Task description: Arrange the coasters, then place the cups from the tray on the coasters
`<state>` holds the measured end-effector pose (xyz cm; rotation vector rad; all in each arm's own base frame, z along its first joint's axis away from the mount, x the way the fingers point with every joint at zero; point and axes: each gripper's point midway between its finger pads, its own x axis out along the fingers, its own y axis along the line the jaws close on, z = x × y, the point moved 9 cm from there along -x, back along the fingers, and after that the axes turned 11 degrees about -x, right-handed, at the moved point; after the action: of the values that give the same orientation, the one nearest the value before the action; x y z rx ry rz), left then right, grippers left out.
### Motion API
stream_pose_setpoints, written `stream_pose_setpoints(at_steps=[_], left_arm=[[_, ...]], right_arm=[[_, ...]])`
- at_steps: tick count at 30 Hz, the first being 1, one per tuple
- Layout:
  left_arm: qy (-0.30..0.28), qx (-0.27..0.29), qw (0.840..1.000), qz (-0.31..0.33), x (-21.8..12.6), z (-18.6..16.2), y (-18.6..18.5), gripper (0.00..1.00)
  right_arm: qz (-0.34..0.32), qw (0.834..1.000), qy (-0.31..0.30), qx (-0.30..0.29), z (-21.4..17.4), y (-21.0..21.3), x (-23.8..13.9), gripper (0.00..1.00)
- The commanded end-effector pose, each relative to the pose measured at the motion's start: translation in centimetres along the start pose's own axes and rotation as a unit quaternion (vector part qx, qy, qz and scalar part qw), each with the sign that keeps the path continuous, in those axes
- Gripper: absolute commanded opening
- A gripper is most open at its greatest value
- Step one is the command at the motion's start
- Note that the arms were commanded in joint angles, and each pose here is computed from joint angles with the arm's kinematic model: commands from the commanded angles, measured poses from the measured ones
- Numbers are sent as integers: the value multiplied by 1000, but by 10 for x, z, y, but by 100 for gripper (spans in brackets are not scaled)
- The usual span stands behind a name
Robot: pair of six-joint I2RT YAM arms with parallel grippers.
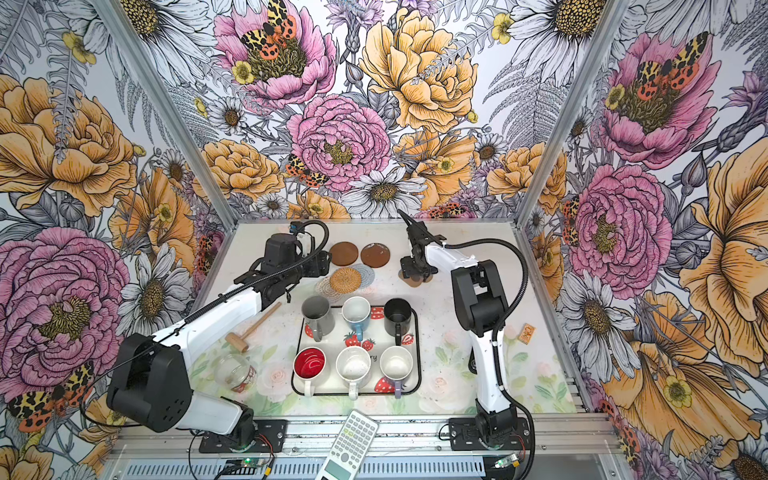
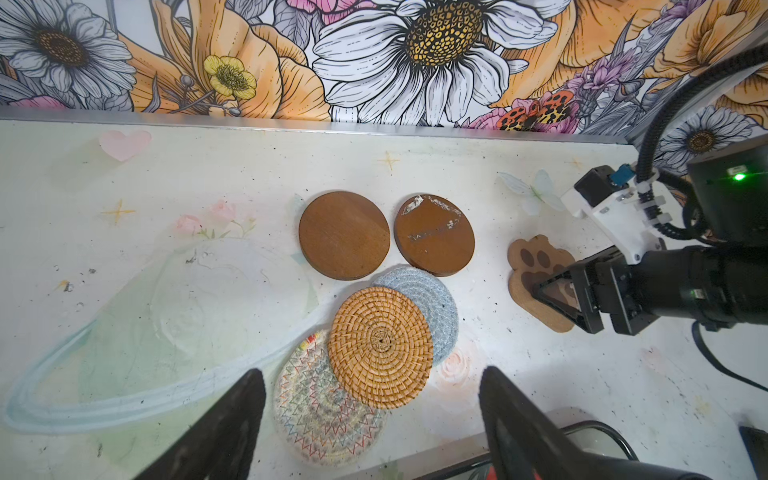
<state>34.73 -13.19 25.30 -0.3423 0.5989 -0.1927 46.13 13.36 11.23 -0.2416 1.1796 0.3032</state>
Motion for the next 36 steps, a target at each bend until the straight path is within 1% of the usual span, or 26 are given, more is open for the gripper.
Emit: stream_pose_setpoints(at_steps=[1,6,8,12,15,20,25,26,27,31,36], left_arm=[[-23,11,1000,-5,-11,13,-9,82],[-24,11,1000,-10,-10,15,-12,82],[-23,12,1000,-11,-11,16,-13,82],[-26,12,1000,-13,-11,19,-15,82],[-28,10,999,-21,-12,22,-18,82],[-31,11,999,-30,-13,26,-24,82],[-26,17,999,-43,-10,28,-32,82],[-26,17,999,-44,-10,30,-32,82],[-23,19,999,-46,-9,29,-34,82],[-17,23,998,-50,-6,30,-37,82],[-14,24,998,-50,-4,31,-38,82]], right_arm=[[-11,998,49,25,-23,-17,7,74],[-13,998,54,34,-28,-28,6,74],[-13,998,51,38,-27,-30,3,72],[-8,999,22,40,-14,-29,-14,70],[-5,999,-11,39,1,-26,-33,70],[2,999,-44,15,19,-4,-54,72],[-8,999,-38,3,21,21,-47,75],[-8,999,-35,0,21,25,-44,80],[-9,999,-32,-3,22,29,-40,84],[-16,1000,-22,-12,21,40,-28,84],[-41,999,-6,-17,17,39,-14,86]])
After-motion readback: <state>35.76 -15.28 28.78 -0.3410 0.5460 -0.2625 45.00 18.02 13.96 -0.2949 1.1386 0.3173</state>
